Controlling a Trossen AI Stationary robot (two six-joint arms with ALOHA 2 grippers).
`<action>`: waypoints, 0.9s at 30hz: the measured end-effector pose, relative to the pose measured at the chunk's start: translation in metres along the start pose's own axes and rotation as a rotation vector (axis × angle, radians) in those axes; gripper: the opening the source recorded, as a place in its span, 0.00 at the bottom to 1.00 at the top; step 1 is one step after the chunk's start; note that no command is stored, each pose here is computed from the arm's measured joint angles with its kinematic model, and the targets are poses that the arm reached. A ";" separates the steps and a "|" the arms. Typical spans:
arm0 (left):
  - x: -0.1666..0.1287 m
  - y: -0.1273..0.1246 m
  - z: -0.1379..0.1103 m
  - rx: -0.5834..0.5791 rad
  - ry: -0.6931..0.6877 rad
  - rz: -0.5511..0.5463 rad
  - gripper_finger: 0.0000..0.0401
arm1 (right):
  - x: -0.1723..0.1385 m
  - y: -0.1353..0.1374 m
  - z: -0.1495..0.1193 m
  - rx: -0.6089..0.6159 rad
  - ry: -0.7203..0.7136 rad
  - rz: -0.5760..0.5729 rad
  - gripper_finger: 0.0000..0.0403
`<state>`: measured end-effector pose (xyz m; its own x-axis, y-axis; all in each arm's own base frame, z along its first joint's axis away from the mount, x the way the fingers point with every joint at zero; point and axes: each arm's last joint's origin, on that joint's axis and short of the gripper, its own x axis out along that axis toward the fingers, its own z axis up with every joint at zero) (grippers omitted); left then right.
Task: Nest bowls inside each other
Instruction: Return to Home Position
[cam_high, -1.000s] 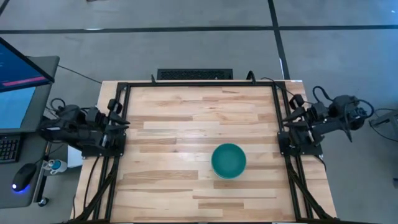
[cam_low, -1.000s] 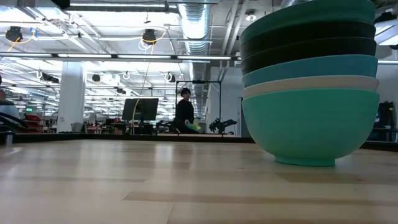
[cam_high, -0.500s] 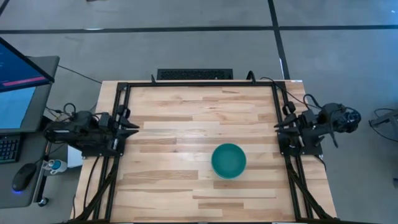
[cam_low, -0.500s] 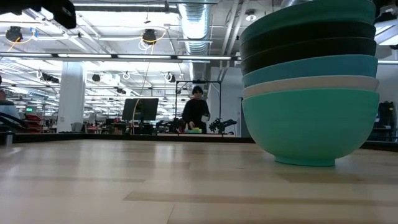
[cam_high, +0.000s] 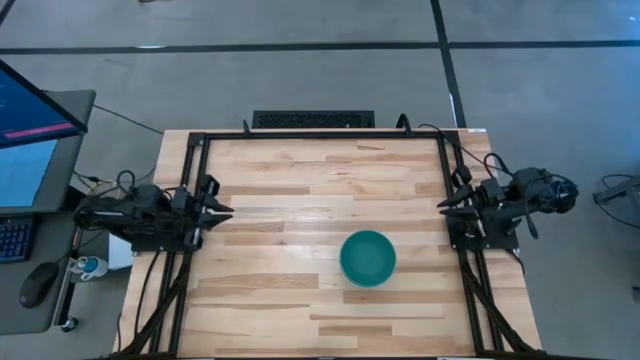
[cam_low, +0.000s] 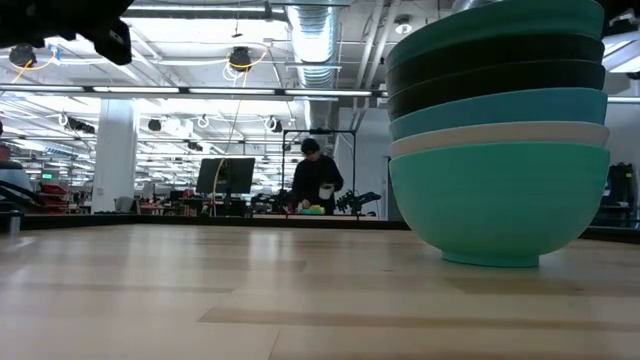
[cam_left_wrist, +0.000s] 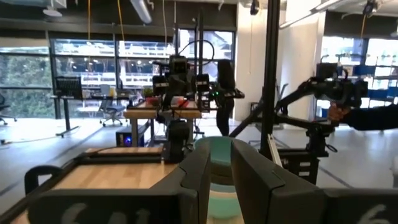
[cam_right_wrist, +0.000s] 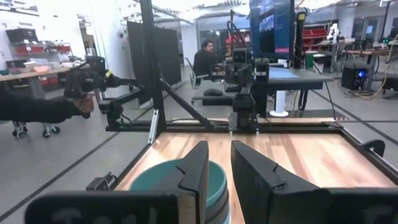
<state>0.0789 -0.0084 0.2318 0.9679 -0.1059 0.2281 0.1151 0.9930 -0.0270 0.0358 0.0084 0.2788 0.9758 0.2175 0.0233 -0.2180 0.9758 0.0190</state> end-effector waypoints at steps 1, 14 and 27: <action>0.000 0.000 -0.001 -0.001 -0.007 0.000 0.14 | 0.002 0.000 -0.001 -0.001 -0.004 0.000 0.23; 0.001 0.000 -0.004 0.001 -0.013 -0.009 0.14 | 0.033 -0.001 -0.050 0.004 0.035 -0.052 0.23; 0.001 0.000 -0.009 0.009 0.038 -0.018 0.14 | 0.049 0.000 -0.079 0.005 -0.040 -0.048 0.23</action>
<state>0.0817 -0.0093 0.2236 0.9735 -0.1258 0.1911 0.1309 0.9913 -0.0141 0.0851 0.0207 0.2014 0.9837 0.1688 0.0621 -0.1706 0.9850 0.0257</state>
